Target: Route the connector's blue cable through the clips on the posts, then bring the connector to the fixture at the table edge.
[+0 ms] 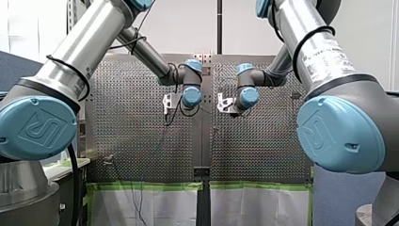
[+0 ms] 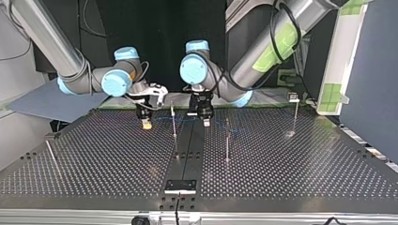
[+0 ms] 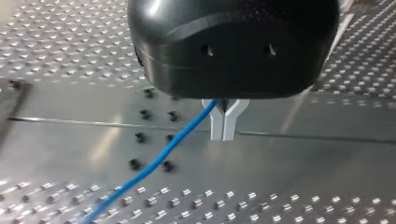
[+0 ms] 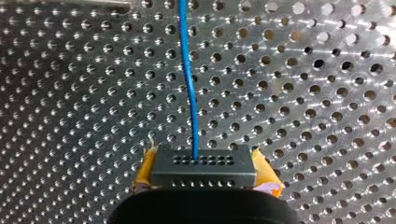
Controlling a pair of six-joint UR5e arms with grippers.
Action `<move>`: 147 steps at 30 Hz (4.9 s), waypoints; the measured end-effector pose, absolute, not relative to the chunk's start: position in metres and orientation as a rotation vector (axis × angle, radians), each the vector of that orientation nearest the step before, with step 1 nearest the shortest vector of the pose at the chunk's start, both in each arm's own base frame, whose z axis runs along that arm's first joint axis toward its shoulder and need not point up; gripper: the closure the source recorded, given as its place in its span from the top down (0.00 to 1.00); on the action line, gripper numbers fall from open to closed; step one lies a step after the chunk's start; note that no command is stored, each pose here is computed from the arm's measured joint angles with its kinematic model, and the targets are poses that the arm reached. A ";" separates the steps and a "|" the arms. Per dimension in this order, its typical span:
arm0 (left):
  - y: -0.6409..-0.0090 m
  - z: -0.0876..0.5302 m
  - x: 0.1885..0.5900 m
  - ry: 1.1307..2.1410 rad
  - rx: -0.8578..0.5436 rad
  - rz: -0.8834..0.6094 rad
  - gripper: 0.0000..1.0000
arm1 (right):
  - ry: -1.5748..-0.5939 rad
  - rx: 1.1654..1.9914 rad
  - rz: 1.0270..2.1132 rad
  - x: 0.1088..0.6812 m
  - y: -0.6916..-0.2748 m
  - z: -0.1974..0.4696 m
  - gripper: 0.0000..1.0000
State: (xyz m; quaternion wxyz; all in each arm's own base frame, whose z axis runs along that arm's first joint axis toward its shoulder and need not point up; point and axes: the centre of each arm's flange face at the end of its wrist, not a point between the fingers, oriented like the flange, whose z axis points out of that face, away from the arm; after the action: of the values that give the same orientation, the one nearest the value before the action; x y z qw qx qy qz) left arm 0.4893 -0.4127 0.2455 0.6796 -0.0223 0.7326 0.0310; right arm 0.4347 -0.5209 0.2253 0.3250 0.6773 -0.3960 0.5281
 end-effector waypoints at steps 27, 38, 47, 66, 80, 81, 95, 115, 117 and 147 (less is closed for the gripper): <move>-0.415 0.181 0.450 1.702 0.004 0.063 0.00 | -1.003 1.816 1.366 0.438 -0.474 0.213 0.00; -0.410 0.166 0.437 1.736 0.013 0.067 0.00 | -0.995 1.797 1.396 0.433 -0.457 0.226 0.00; -0.414 0.154 0.435 1.752 0.033 0.038 0.00 | -0.997 1.800 1.398 0.429 -0.447 0.209 0.00; -0.427 0.154 0.433 1.735 0.068 -0.041 0.00 | -1.095 1.772 1.367 0.395 -0.443 0.142 0.00; -0.431 0.132 0.433 1.758 0.080 -0.037 0.00 | -1.061 1.669 1.466 0.377 -0.478 0.143 0.00; -0.432 0.131 0.433 1.758 0.080 -0.038 0.00 | -1.058 1.666 1.472 0.376 -0.480 0.143 0.00; -0.443 0.109 0.441 1.767 0.070 -0.047 0.00 | -1.017 1.720 1.514 0.375 -0.483 0.139 0.00; -0.453 0.117 0.450 1.723 0.030 -0.131 0.00 | -1.041 1.710 1.502 0.358 -0.497 0.131 0.00; -0.455 0.118 0.453 1.720 0.030 -0.138 0.00 | -1.043 1.708 1.503 0.356 -0.498 0.130 0.00; -0.464 0.116 0.472 1.708 0.035 -0.187 0.00 | -1.091 1.658 1.514 0.329 -0.522 0.132 0.00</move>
State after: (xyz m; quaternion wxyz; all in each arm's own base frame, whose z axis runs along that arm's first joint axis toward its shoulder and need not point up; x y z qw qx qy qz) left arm 0.4719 -0.4645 0.1159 0.6528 0.0156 0.7529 -0.0825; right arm 0.3286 -0.5222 0.1321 0.3171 0.6297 -0.4147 0.5753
